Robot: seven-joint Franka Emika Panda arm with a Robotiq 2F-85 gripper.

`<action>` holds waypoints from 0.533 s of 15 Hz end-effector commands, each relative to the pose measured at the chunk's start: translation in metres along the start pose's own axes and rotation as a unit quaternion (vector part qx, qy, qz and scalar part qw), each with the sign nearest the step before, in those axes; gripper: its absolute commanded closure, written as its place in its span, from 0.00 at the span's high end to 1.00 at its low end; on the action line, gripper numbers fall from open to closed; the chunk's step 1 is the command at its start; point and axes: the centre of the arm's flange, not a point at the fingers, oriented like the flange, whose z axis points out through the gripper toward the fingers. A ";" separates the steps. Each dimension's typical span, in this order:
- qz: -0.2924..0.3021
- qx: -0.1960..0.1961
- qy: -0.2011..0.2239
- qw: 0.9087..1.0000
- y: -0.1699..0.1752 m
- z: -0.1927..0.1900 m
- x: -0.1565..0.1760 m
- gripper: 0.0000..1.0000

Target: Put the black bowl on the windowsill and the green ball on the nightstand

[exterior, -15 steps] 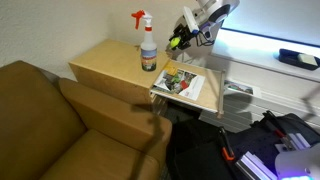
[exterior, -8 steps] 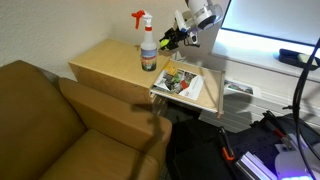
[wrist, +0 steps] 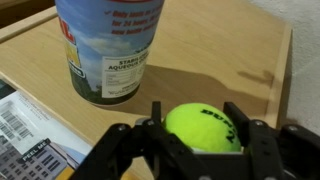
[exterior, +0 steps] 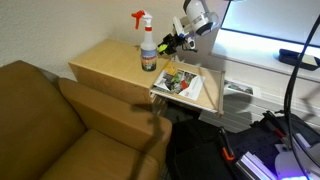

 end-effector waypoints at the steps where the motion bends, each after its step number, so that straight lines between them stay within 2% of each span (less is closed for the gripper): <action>1: 0.021 -0.013 -0.032 0.999 0.003 0.036 0.014 0.38; 4: 0.016 -0.013 -0.041 0.999 0.009 0.059 0.023 0.38; 8: 0.004 0.014 -0.042 0.999 -0.002 0.067 0.030 0.38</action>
